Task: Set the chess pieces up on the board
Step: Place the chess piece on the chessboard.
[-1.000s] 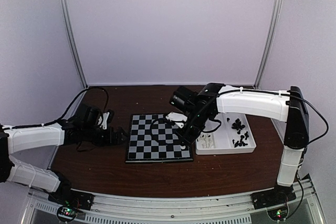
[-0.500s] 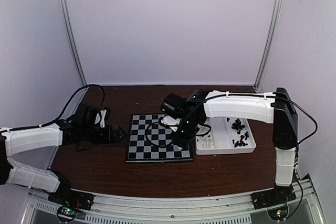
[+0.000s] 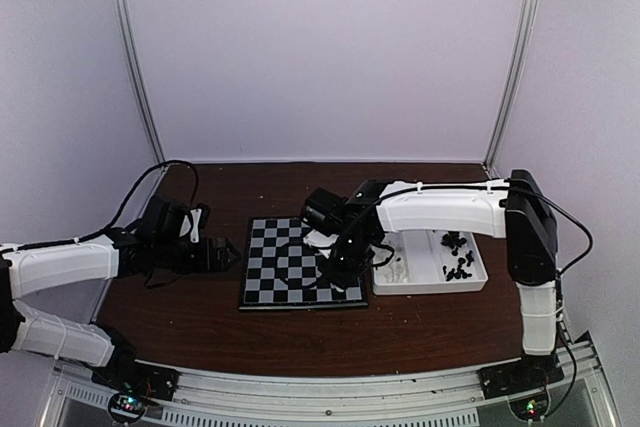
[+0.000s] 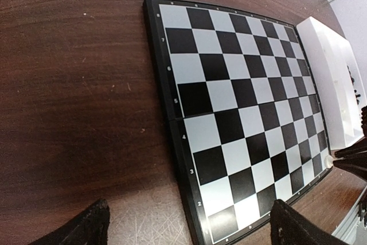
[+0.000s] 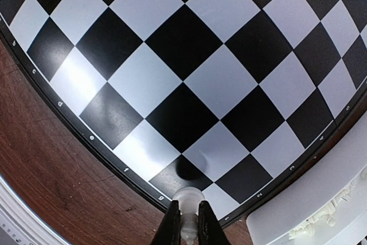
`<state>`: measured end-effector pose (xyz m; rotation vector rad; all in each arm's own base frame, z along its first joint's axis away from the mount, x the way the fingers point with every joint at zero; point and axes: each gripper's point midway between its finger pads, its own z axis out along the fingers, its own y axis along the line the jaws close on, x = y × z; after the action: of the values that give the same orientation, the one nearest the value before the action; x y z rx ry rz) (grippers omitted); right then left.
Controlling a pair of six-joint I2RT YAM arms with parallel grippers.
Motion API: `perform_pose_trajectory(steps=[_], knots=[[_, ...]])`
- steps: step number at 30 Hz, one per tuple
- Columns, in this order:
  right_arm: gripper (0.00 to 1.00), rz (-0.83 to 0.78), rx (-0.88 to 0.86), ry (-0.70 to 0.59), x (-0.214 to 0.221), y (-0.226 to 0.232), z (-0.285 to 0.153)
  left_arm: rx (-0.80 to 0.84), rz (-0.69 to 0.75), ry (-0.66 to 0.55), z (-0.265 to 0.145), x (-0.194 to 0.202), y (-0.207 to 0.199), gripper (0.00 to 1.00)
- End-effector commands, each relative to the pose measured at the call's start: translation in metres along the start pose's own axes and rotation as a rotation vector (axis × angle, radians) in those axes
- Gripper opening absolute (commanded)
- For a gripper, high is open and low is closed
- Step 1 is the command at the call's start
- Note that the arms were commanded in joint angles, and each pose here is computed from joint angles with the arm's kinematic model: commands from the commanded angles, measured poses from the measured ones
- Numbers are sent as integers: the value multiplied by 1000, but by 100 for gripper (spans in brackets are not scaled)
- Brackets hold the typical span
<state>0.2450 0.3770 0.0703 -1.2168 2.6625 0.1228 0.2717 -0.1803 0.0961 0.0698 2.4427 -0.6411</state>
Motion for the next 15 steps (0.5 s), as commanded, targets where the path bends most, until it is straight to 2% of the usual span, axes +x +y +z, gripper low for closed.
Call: perform_pose_trajectory(steps=[1,15], knots=[[11,-9,13,-40,-14,10,-2,-5,-2,-34,-3,-8,1,98],[11,-39,-2,-45,-27,30,5,-27,-29,-53,-8,-11,9,98]])
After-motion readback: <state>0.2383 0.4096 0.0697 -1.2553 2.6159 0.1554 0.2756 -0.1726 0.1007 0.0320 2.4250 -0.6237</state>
